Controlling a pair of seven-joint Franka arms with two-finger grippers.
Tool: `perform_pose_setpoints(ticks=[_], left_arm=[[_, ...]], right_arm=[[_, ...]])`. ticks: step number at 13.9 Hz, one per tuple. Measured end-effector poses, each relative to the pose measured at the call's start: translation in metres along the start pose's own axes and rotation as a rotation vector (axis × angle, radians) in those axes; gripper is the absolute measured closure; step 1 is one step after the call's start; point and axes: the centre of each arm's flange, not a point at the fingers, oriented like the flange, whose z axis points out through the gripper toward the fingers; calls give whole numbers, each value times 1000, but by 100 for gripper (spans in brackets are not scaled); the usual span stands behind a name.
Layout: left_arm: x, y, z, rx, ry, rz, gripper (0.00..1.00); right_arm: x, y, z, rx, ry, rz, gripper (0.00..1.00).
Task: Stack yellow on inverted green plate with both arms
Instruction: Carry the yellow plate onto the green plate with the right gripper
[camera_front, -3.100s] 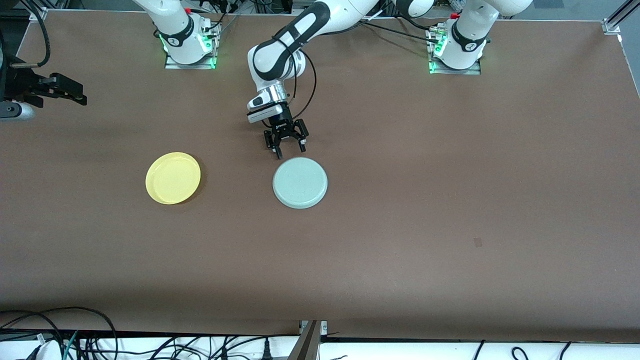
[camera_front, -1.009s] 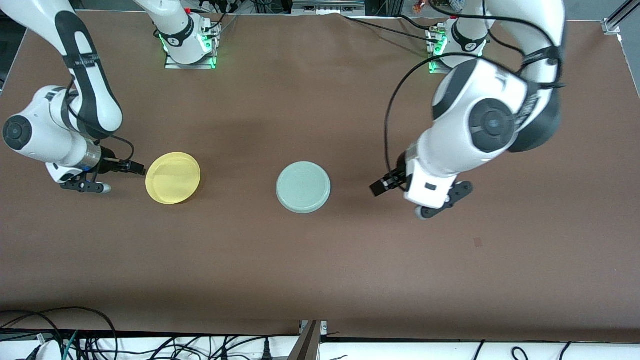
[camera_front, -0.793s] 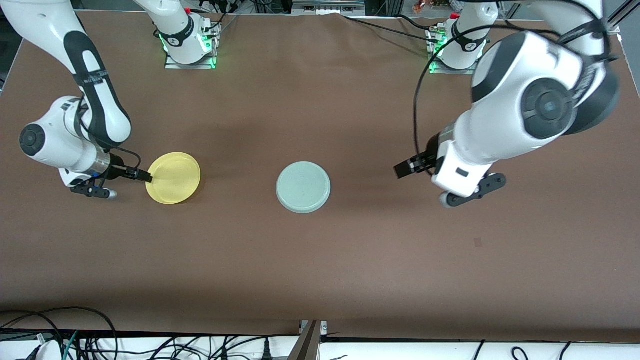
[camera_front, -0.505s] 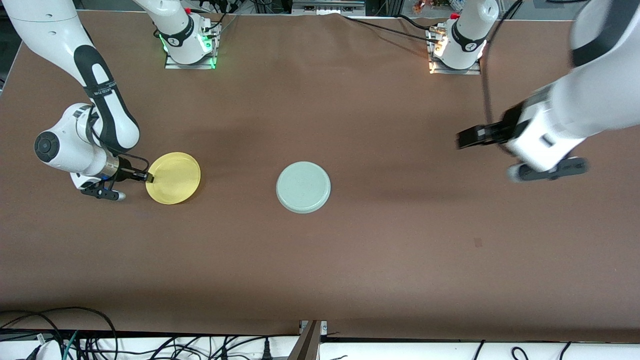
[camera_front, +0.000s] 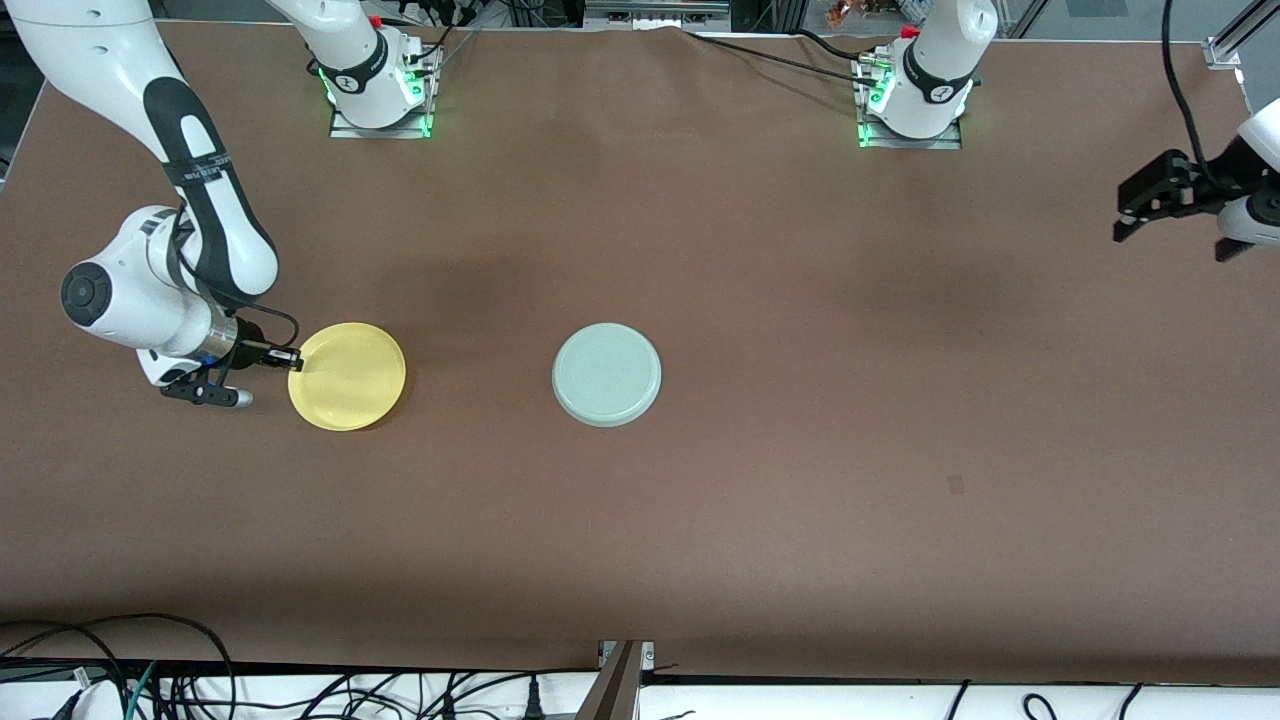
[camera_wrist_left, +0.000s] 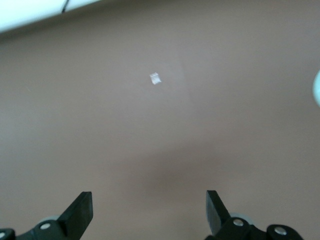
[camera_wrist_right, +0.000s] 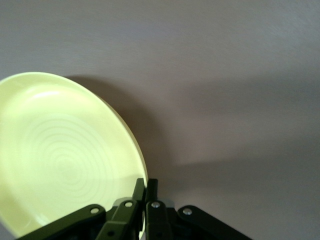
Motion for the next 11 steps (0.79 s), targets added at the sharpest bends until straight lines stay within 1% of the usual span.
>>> perform_pose_setpoints(ticks=[2,3,5,6,8,9,11], left_arm=[[-12,-16,19,-9,-29,24,0],[-14,-18,23,-12,-37,26,0],[-15,-20,25,-14,-42,24,0],[-17,-25,26,-15,-43,14,0],[-20,-34,27,-15,-45,-3,0],[-21,-35,27,-15,-46,-6,0],[-21,-34,28,-15,-48,-3,0]], right_arm=[[8,-39,-38,39,-51,-42,97],[11,-68,-58,59,-66,-81,97],[8,-140,-88,100,-72,-175,97],[1,-174,-89,114,-80,-205,97],[-20,-239,-69,121,-101,-270,97],[-29,-269,-51,120,-94,-293,97],[-45,-320,-10,121,-60,-303,97]])
